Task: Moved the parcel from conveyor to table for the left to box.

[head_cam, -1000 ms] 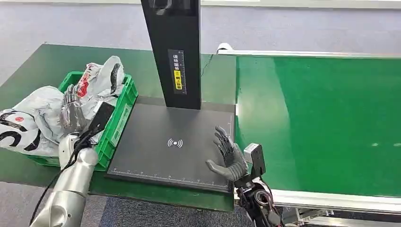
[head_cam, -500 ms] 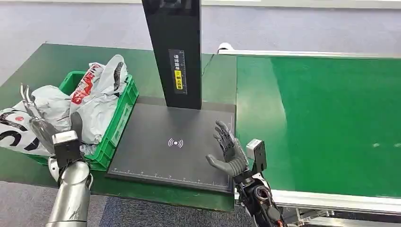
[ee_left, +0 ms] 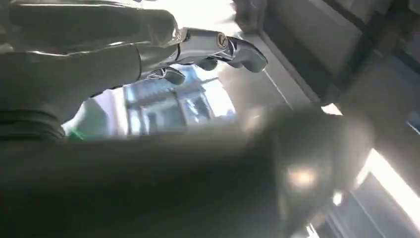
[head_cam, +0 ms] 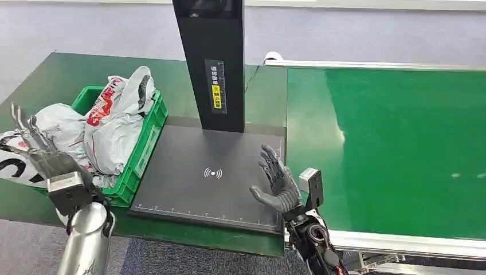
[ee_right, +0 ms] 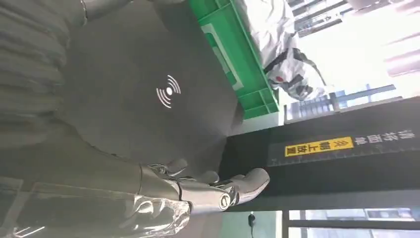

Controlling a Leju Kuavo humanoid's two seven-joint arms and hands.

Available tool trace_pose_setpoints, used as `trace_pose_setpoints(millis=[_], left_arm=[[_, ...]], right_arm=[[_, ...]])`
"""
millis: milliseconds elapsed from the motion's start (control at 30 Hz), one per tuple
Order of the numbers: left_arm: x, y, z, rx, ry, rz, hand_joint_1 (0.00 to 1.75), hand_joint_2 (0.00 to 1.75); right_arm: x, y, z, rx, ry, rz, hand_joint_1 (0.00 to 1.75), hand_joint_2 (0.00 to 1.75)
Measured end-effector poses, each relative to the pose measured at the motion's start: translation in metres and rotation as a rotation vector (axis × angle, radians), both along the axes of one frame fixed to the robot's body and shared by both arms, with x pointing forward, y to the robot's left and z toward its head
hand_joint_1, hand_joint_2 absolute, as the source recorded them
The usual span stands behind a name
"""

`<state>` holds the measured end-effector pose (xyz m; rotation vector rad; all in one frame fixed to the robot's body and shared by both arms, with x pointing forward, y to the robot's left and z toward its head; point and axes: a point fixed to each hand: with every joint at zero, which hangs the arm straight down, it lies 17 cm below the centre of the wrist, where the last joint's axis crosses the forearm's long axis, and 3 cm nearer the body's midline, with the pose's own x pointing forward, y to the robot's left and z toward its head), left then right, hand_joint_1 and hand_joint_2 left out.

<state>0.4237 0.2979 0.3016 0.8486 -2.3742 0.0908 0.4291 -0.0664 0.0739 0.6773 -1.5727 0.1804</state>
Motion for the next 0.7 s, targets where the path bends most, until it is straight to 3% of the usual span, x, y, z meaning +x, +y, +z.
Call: trace_pose_setpoints(millis=[167,267,400,700], left_arm=[[0.008,-0.093,-0.041,-0.116,0.194,-0.571,0.00,1.75],[0.002,-0.126,-0.068,-0.216,0.289,-0.786,0.00,1.75],[-0.006,-0.149,-0.106,-0.263,0.396,-0.881,0.00,1.75],[-0.020,-0.177,-0.160,-0.284,0.593,-0.995,0.00,1.75]], right_arm=[[0.004,-0.005,0.006,-0.010,-0.033,-0.030,0.00,1.75],[0.001,-0.003,0.012,0.015,-0.040,-0.018,0.00,1.75],[-0.008,-0.003,0.018,0.067,-0.039,-0.003,0.00,1.75],[-0.010,-0.015,0.030,-0.045,-0.149,-0.099,0.00,1.75]])
